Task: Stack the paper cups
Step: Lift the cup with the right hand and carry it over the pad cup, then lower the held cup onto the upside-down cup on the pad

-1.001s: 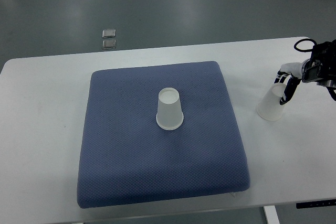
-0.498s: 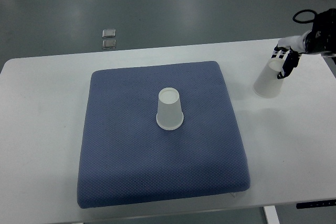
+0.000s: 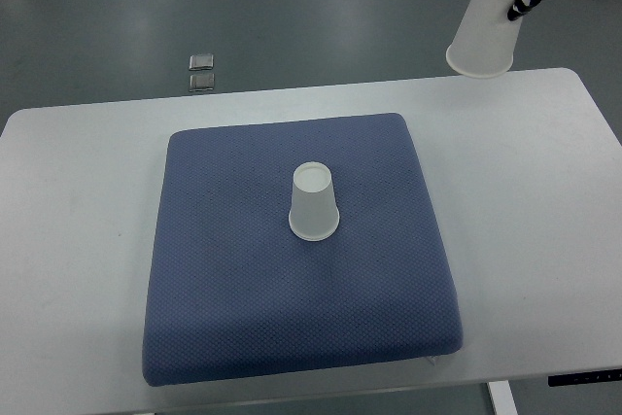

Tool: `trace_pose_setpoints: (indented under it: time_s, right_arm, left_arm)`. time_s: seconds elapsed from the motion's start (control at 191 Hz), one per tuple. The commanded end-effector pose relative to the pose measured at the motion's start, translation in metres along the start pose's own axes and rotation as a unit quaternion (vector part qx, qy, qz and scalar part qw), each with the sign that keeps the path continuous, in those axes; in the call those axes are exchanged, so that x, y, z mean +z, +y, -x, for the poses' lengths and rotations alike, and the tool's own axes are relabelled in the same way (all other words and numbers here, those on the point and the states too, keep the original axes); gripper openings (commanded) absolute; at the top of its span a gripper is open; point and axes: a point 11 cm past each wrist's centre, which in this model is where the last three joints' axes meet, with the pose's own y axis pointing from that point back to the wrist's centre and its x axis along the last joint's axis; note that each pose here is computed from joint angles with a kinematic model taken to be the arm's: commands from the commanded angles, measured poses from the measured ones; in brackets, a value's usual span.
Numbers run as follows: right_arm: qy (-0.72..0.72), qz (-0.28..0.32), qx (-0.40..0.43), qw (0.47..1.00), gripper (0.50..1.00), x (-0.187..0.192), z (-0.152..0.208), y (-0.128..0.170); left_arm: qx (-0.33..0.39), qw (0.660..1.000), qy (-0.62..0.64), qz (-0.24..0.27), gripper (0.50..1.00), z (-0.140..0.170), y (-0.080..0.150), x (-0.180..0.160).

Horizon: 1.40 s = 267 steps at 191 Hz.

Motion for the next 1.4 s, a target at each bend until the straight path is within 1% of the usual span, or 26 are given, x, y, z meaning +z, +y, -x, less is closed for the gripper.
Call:
trace_pose_setpoints:
  time_s: [0.0,0.084,0.136,0.22,0.357,0.378,0.425,0.482,0.624,0.76,0.965,1.133,1.253,1.395]
  right_arm:
    - [0.006,-0.006,0.01,1.0,0.639,-0.009,-0.008,0.022]
    - [0.009,-0.016,0.009,1.0,0.639,-0.019,-0.006,0.03]
    - [0.016,-0.038,0.007,0.999,0.639,-0.036,-0.005,0.032]
    - [0.021,-0.063,0.005,0.998,0.639,-0.054,-0.004,0.033]
    - [0.037,-0.145,-0.01,0.989,0.639,-0.114,0.009,0.032]
    - [0.038,-0.151,-0.012,0.988,0.639,-0.119,0.011,0.031]
    - [0.056,-0.175,-0.021,0.983,0.639,-0.144,0.021,0.03]
    - [0.077,-0.191,-0.027,0.978,0.639,-0.169,0.032,0.029]
    - [0.071,-0.228,-0.033,0.97,0.639,-0.192,0.046,0.02]
    - [0.064,-0.25,-0.057,0.964,0.639,-0.202,0.063,0.008]
    - [0.061,-0.247,-0.052,0.966,0.637,-0.196,0.074,-0.012]
    - [0.078,-0.231,-0.052,0.968,0.635,-0.186,0.082,-0.028]
    - [0.075,-0.197,-0.057,0.976,0.635,-0.17,0.088,-0.041]
    - [0.067,-0.192,-0.066,0.977,0.635,-0.166,0.095,-0.049]
  left_arm:
    - [0.001,1.0,0.0,0.0,1.0,0.0,0.0,0.0]
    - [0.0,1.0,0.0,0.001,1.0,0.0,0.0,0.001]
    - [0.0,1.0,0.0,0.001,1.0,0.0,0.0,0.001]
    - [0.002,1.0,0.0,0.0,1.0,-0.001,0.0,0.0]
    - [0.003,1.0,0.002,0.0,1.0,-0.002,0.0,0.0]
    - [0.003,1.0,0.002,0.0,1.0,-0.002,0.0,0.0]
    - [0.005,1.0,0.003,0.0,1.0,-0.003,0.0,0.0]
    - [0.006,1.0,0.003,0.0,1.0,-0.004,0.0,0.0]
    - [0.006,1.0,0.002,0.0,1.0,-0.004,0.0,0.0]
    - [0.006,1.0,0.002,0.0,1.0,-0.004,0.0,0.0]
    - [0.005,1.0,0.003,0.0,1.0,-0.003,0.0,0.0]
    - [0.005,1.0,0.003,0.0,1.0,-0.003,0.0,0.0]
    - [0.006,1.0,0.003,0.0,1.0,-0.004,0.0,0.0]
    - [0.006,1.0,0.003,0.0,1.0,-0.004,0.0,0.0]
